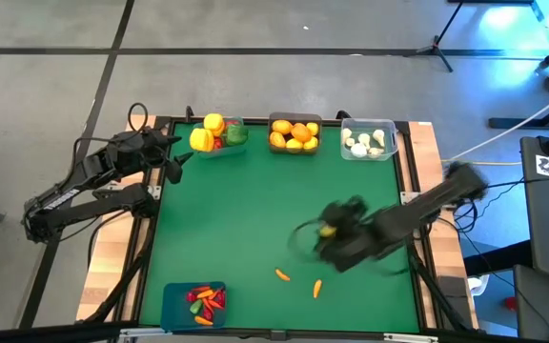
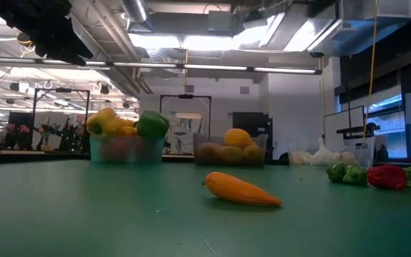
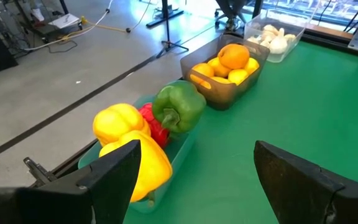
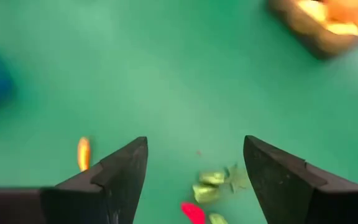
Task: Sort produce into baskets
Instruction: Put the yellow chili pepper into the dark blue bin
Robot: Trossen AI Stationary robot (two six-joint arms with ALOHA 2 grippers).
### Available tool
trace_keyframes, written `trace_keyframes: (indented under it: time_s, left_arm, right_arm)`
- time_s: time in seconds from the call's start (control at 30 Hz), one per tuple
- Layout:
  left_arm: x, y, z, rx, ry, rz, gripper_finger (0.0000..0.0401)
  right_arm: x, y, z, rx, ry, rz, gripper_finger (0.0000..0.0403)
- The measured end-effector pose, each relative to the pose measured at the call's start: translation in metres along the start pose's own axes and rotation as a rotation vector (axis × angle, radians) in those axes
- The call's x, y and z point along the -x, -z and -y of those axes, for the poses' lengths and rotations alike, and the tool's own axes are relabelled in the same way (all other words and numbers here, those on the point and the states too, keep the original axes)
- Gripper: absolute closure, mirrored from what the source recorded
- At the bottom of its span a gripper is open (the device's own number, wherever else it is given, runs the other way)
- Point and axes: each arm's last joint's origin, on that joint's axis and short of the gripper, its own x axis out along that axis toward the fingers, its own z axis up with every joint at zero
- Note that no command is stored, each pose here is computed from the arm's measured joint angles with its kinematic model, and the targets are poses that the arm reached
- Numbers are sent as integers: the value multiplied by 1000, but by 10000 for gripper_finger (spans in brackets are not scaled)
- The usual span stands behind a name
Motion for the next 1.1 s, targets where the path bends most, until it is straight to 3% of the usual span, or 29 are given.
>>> trace_keyframes:
  time_s: [0.13, 0.27, 0.37, 0.6, 0.87, 0.97, 1.1]
  left_arm:
    - [0, 0, 0, 1, 0, 0, 93]
    - [0, 0, 0, 0, 0, 0, 93]
    - [0, 0, 0, 1, 0, 0, 93]
    - [0, 0, 0, 3, 0, 1, 93]
    - [0, 0, 0, 3, 0, 0, 93]
    - [0, 0, 0, 4, 0, 0, 93]
    - [0, 0, 0, 5, 0, 0, 93]
  right_arm:
    - [2, 31, 46, -321, -111, 96, 139]
    - [-34, 57, 38, -479, -396, 95, 139]
    - [-60, 59, 22, -501, -516, 94, 139]
    - [-108, 54, -28, -293, -466, 23, 139]
    - [-128, 28, -93, 62, -269, -53, 139]
    - [-137, 26, -105, 132, -203, -60, 139]
    - [-146, 31, -108, 128, -198, -120, 139]
